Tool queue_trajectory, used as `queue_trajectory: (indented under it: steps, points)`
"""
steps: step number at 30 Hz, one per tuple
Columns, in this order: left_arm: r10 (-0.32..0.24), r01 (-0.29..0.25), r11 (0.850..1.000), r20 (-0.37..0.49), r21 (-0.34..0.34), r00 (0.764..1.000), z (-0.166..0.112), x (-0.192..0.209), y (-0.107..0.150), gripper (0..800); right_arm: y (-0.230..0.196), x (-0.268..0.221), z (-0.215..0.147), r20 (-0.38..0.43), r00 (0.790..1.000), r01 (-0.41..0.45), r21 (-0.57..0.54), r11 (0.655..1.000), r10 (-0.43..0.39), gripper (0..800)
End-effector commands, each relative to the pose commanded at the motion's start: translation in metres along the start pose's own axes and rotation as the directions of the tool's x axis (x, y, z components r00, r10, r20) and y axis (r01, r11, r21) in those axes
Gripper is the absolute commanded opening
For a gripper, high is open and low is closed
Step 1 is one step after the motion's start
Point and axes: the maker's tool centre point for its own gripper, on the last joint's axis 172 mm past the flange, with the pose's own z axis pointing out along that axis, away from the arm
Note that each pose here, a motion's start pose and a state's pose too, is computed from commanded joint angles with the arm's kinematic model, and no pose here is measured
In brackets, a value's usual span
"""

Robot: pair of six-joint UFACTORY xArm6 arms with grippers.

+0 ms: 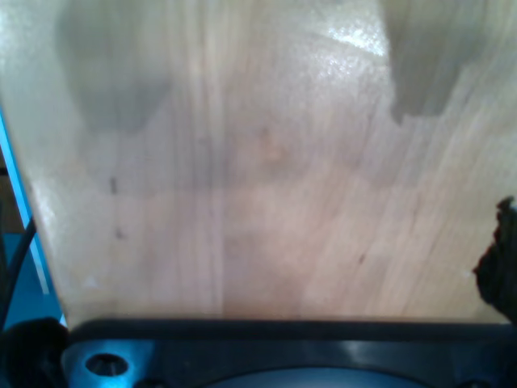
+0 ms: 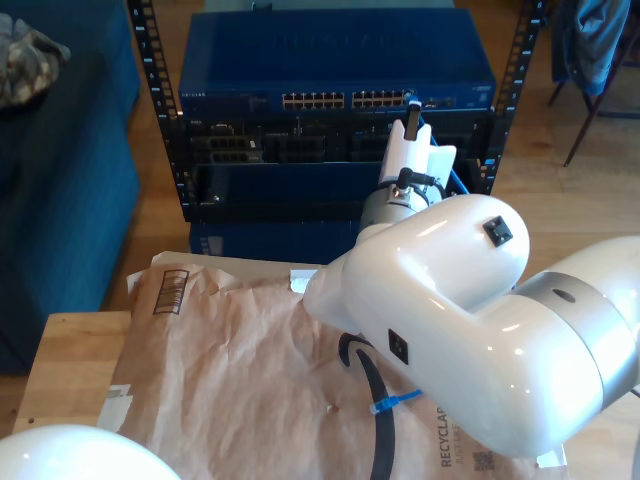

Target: Grab the cable and plug it in

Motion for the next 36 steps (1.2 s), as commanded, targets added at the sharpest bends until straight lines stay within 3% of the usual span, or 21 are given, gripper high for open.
queue_trajectory:
  steps: [36]
  points:
    - [0.0, 0.0, 1.0, 0.0, 0.0, 1.0, 0.0, 0.0, 0.0, 800, 0.003, 0.009, 0.015, -0.024, 1.0, -0.01, 0.008, 1.0, 0.01, 1]
